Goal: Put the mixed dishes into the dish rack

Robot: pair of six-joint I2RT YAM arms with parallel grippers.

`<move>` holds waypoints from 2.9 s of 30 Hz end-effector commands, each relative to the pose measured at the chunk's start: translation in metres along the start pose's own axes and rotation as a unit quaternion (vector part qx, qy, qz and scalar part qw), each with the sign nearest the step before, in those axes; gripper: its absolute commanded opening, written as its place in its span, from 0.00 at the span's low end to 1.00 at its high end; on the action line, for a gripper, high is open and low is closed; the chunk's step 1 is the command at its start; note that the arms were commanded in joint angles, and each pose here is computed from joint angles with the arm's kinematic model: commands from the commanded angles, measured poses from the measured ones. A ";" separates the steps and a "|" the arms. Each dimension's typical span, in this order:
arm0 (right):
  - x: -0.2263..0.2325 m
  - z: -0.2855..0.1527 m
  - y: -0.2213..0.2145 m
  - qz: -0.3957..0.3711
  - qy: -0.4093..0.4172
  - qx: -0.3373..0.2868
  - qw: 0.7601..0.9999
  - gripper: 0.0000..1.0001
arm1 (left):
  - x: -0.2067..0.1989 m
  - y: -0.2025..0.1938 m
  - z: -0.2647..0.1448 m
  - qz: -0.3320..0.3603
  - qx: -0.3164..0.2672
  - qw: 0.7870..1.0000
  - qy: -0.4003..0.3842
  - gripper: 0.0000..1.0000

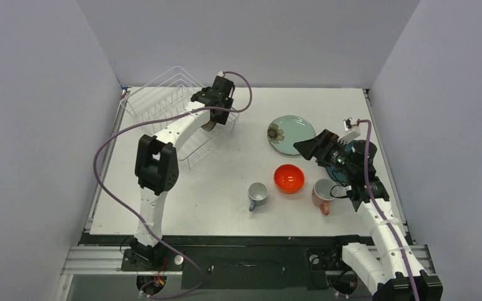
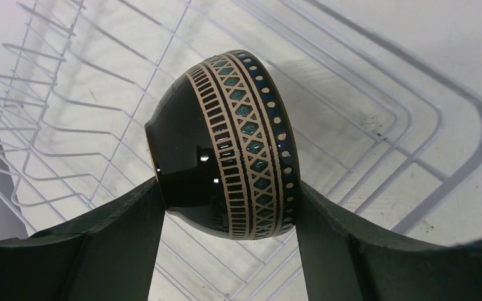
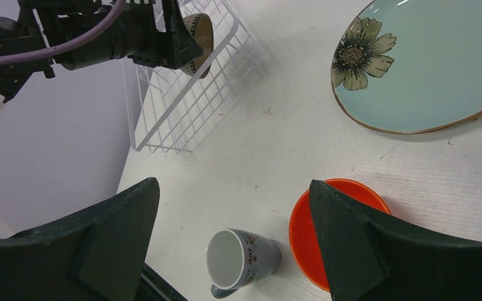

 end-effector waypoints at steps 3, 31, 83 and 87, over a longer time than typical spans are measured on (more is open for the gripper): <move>0.000 0.001 0.003 -0.009 0.009 -0.001 1.000 0.84 | -0.010 0.021 -0.008 0.037 -0.023 0.998 0.049 0.00; 0.007 0.001 0.008 0.011 0.023 -0.008 1.000 0.84 | -0.023 0.003 0.003 0.068 0.018 0.997 0.012 0.70; 0.015 0.002 0.008 0.020 0.036 -0.020 0.999 0.84 | 0.010 -0.004 0.025 -0.278 0.029 0.914 -0.294 0.97; 0.015 0.004 0.007 0.021 0.035 -0.018 0.999 0.84 | -0.002 -0.006 0.020 -0.281 0.029 0.904 -0.322 0.97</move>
Point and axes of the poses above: each gripper's point midway between its finger pads, its own z axis out along the fingers, its own x axis along the line the jaws close on, y = z × x, the point moved 4 cm from there along -z, back along the fingers, and after that the axes turned 4 degrees about z, right-handed, at the moved point
